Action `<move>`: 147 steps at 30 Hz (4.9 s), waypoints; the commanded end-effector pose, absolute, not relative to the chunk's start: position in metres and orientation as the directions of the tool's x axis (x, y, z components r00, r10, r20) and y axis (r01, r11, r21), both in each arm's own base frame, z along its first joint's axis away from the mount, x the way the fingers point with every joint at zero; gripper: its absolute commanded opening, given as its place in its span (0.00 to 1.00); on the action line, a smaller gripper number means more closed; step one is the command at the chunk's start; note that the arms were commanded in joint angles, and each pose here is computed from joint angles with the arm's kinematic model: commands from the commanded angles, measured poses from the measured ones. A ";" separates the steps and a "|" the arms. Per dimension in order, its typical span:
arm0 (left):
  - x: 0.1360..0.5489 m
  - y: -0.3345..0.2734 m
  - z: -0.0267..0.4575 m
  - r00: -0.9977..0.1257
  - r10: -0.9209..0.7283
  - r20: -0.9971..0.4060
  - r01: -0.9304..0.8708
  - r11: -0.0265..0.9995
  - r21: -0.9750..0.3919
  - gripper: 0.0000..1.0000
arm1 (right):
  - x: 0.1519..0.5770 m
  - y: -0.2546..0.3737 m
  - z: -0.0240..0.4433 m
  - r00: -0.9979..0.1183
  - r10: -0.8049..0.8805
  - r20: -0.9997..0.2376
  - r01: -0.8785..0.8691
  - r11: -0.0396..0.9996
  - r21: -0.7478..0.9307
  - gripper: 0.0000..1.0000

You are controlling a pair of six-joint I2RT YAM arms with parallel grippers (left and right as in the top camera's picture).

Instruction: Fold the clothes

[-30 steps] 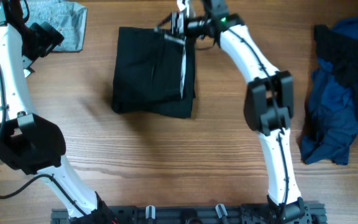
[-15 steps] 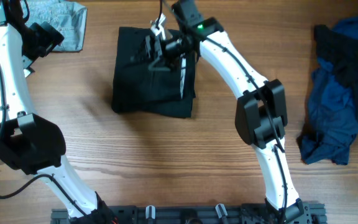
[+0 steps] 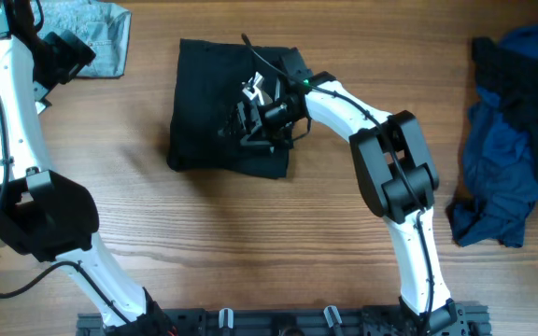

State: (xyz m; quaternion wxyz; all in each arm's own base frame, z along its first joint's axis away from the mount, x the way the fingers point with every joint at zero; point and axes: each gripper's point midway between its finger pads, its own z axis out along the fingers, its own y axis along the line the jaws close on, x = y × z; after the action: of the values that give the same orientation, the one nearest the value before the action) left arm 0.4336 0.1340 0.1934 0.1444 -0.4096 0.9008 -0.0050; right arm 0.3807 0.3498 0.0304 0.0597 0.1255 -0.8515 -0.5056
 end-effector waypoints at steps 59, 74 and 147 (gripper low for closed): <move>0.449 0.098 0.216 -0.759 -0.599 -0.253 -0.525 0.794 -0.305 1.00 | 0.583 0.253 0.325 -0.655 0.292 -0.697 -0.675 0.189 0.713 0.99; 0.477 0.050 0.224 -0.869 -0.282 -0.406 -0.197 0.951 -0.239 0.97 | 0.547 -0.007 0.367 -0.367 0.260 -0.893 0.357 0.926 0.123 1.00; 0.454 -0.089 -0.044 -0.985 -0.011 0.173 -0.124 0.741 -0.659 0.47 | 0.487 -0.058 0.254 -0.697 0.541 -0.471 0.446 0.841 0.307 1.00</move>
State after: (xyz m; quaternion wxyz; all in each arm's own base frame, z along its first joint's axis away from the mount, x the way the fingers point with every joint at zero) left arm 0.4784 -0.0856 0.0180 -0.0171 -0.0371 0.9183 -0.3938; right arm 0.4872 -0.0627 0.2558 -0.2849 -0.2757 -0.9148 -0.0767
